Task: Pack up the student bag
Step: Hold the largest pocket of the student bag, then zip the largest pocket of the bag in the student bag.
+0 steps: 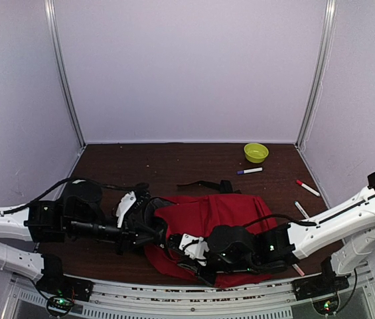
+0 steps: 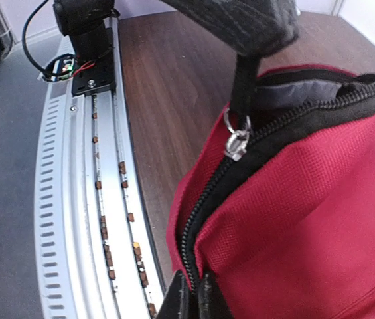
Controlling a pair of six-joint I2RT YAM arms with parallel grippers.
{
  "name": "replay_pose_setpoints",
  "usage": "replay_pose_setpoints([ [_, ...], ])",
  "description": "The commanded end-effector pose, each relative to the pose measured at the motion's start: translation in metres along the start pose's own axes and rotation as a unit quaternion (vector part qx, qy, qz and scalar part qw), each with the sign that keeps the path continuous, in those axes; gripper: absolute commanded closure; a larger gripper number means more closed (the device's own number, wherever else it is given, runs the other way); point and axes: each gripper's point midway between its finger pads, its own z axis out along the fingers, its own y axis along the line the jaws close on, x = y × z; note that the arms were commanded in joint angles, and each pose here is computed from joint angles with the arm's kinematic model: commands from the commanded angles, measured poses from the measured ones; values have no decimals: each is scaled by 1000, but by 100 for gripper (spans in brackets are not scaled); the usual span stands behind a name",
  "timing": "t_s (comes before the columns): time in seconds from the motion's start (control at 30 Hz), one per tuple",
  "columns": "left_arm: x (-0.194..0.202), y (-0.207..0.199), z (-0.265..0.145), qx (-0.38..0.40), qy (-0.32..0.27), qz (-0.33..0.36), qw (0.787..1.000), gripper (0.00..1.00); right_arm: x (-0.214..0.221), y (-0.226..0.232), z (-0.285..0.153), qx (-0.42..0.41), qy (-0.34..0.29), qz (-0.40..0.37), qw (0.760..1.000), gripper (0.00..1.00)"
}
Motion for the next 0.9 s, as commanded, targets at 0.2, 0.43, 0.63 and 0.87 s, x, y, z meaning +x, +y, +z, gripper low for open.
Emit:
replay_pose_setpoints([
  [0.2, -6, 48, -12, -85, -41, -11, 996, 100, 20, 14, -4, 8, 40, -43, 998, 100],
  [0.43, -4, 92, -12, -116, -38, -31, 992, 100, 44, 35, -12, -17, 70, -62, 995, 100],
  [0.63, -18, 85, -6, -83, -52, -30, 995, 100, 49, 34, -19, -9, 79, -63, 995, 100],
  [0.87, -32, 44, -15, -29, -60, -11, 998, 100, 9, 27, -23, 24, 33, -46, 998, 43],
])
